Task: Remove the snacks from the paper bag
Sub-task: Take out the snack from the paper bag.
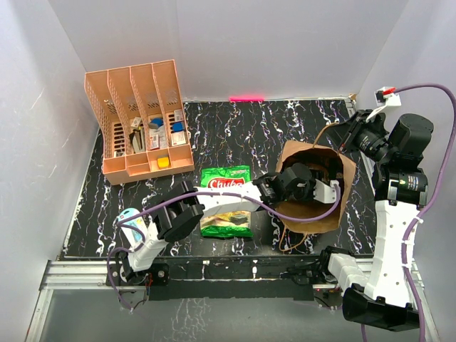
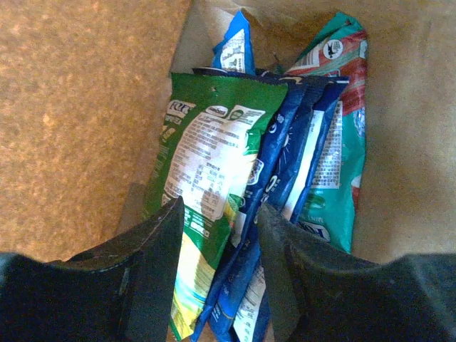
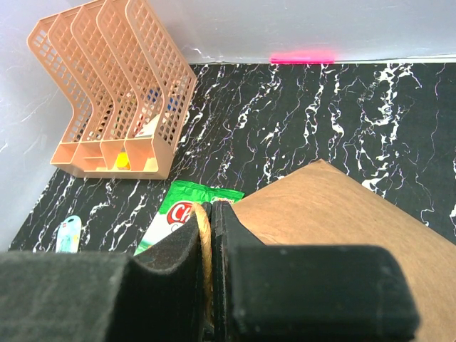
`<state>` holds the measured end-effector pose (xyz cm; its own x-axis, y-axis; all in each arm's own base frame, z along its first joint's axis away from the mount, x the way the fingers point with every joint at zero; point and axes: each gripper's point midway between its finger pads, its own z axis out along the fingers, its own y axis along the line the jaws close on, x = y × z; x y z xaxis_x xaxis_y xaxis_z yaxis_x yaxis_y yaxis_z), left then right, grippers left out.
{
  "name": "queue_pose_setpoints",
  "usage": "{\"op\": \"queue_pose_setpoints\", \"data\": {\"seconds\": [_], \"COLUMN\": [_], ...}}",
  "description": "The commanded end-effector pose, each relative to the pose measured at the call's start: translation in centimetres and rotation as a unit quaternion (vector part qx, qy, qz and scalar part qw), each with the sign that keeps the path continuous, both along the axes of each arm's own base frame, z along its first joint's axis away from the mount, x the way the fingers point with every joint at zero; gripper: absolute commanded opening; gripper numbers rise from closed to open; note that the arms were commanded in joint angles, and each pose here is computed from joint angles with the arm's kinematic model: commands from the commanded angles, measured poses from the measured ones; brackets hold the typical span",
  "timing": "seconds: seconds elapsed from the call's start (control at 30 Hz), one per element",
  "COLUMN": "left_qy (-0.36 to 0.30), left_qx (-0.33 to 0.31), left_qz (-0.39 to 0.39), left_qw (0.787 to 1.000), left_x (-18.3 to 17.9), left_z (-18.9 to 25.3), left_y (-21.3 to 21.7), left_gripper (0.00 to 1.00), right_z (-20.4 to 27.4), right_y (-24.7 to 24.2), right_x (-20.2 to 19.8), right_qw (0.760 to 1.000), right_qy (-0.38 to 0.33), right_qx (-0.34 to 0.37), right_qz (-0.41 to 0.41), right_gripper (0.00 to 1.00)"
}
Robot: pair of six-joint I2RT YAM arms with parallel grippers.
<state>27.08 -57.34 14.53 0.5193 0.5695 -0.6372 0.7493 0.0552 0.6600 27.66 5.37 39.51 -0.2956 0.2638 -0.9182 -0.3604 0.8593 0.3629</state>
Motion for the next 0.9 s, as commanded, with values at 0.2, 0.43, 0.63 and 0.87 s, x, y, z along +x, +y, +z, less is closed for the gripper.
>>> {"op": "queue_pose_setpoints", "data": {"seconds": [0.2,0.43,0.63,0.87], "left_qy": [-0.017,-0.013,-0.022,-0.033], "left_qx": [-0.007,-0.007,-0.012,-0.017], "left_qz": [-0.001,-0.002,0.032,0.04], "left_qw": [1.0,1.0,0.999,0.999], "left_x": [1.8,1.9,3.7,4.7], "left_z": [1.1,0.9,0.7,1.0], "left_y": [-1.1,-1.1,-1.0,-1.5], "left_gripper": [0.43,0.52,0.55,0.4], "right_z": [3.5,3.5,3.5,3.7], "right_y": [0.3,0.2,0.3,0.2], "right_x": [-0.6,-0.7,-0.7,-0.6], "right_qw": [0.998,0.998,0.998,0.998], "right_qy": [-0.058,-0.058,-0.058,-0.059], "right_qx": [-0.016,-0.018,-0.018,-0.02], "right_qz": [0.004,0.003,0.003,0.002], "right_gripper": [0.08,0.08,0.08,0.08]}}
